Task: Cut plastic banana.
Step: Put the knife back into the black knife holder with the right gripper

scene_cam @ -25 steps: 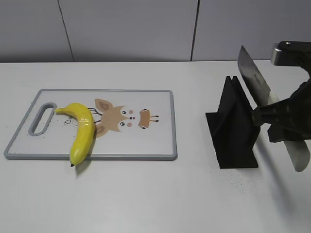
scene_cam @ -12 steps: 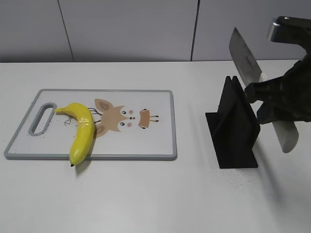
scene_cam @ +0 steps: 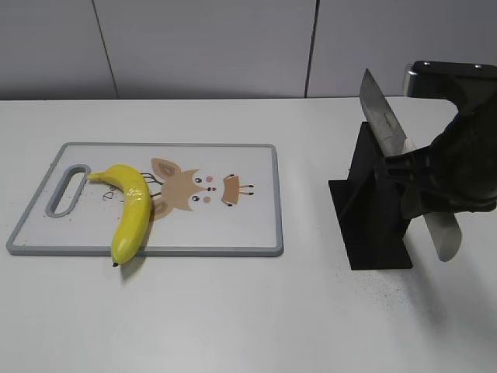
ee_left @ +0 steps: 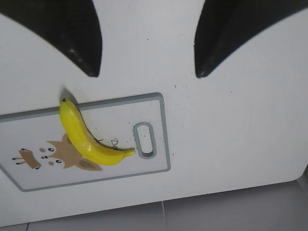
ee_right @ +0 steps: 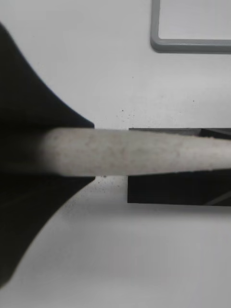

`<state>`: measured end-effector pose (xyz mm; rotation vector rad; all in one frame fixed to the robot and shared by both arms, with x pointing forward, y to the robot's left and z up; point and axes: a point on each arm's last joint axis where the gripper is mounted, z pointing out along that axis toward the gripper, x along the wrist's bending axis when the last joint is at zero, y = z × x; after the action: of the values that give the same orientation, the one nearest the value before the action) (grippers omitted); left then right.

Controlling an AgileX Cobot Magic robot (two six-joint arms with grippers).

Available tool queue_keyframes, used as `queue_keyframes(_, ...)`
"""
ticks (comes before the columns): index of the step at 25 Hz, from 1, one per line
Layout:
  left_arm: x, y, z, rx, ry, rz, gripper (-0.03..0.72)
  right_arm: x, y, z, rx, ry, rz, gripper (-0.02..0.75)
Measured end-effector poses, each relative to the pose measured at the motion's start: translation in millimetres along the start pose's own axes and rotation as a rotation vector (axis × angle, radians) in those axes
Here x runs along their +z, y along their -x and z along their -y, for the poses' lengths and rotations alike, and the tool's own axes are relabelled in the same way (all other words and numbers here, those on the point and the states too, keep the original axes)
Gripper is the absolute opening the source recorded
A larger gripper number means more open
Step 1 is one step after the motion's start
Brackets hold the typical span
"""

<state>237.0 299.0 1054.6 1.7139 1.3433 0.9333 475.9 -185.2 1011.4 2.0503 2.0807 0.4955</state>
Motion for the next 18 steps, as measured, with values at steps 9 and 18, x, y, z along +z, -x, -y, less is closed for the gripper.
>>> queue_keyframes(9,0.0,0.0,0.0,0.000,0.000,0.000,0.579,-6.1,2.0,-0.4,-0.020,0.018,0.011,0.178)
queue_keyframes(18,0.0,0.0,0.0,0.000,0.000,0.000,0.578,-7.4,2.5,0.3,-0.019,0.013,0.015,0.178)
